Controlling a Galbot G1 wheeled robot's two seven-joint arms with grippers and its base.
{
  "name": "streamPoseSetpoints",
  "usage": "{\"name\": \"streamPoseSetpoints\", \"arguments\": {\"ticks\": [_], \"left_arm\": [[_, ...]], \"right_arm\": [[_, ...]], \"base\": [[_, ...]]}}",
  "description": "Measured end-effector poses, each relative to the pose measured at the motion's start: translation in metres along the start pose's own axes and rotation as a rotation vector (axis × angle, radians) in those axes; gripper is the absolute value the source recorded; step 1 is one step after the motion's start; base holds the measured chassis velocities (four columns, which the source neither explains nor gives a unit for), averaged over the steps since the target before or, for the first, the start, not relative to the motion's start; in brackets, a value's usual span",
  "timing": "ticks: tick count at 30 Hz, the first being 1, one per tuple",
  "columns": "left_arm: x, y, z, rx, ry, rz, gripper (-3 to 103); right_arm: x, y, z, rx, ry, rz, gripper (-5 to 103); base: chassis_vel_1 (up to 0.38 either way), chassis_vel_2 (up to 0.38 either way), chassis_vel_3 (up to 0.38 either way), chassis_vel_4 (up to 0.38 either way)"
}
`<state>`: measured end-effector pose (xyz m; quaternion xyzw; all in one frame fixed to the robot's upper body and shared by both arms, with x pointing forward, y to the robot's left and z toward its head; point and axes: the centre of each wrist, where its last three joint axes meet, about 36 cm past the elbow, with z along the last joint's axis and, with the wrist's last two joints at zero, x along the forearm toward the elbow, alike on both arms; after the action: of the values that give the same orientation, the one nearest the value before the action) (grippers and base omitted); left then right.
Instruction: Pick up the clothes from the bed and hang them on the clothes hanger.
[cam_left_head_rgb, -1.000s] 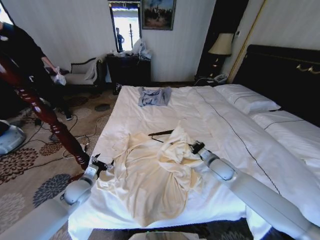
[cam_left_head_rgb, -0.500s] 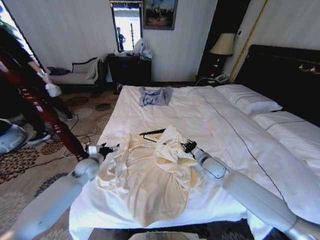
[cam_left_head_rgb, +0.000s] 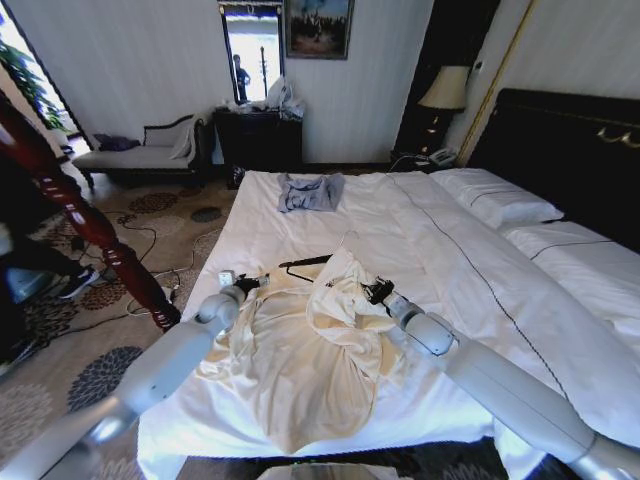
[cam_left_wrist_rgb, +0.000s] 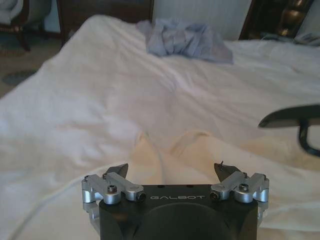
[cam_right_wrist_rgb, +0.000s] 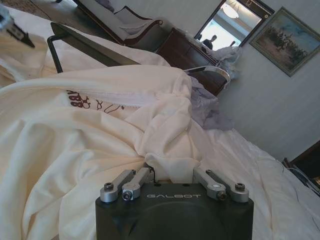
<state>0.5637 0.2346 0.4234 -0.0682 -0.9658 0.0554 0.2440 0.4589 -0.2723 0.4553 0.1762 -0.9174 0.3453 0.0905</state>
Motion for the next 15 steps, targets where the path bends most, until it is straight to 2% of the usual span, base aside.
{"name": "streamPoseSetpoints", "arguments": {"ticks": [3, 5, 7, 11, 13, 15], "left_arm": [[-0.005, -0.001, 0.000, 0.005, 0.018, -0.014, 96], [-0.011, 0.000, 0.001, 0.009, 0.034, -0.038, 88], [-0.011, 0.000, 0.001, 0.010, 0.037, -0.041, 88], [-0.014, 0.006, 0.003, 0.017, 0.043, -0.063, 66], [-0.014, 0.007, 0.004, 0.018, 0.043, -0.066, 66], [-0.016, 0.011, 0.006, 0.018, 0.032, -0.081, 55]], "right_arm": [[0.000, -0.001, 0.000, 0.001, 0.000, 0.002, 22], [0.001, -0.002, 0.000, 0.001, 0.003, 0.007, 22], [0.001, -0.002, 0.001, 0.001, 0.004, 0.007, 22], [0.002, -0.001, 0.003, 0.001, 0.010, 0.007, 22], [0.002, -0.001, 0.003, 0.001, 0.011, 0.007, 22], [0.002, 0.000, 0.003, -0.001, 0.011, 0.007, 22]], "base": [[0.000, 0.000, 0.000, 0.000], [0.000, 0.000, 0.000, 0.000], [0.000, 0.000, 0.000, 0.000], [0.000, 0.000, 0.000, 0.000], [0.000, 0.000, 0.000, 0.000], [0.000, 0.000, 0.000, 0.000]]}}
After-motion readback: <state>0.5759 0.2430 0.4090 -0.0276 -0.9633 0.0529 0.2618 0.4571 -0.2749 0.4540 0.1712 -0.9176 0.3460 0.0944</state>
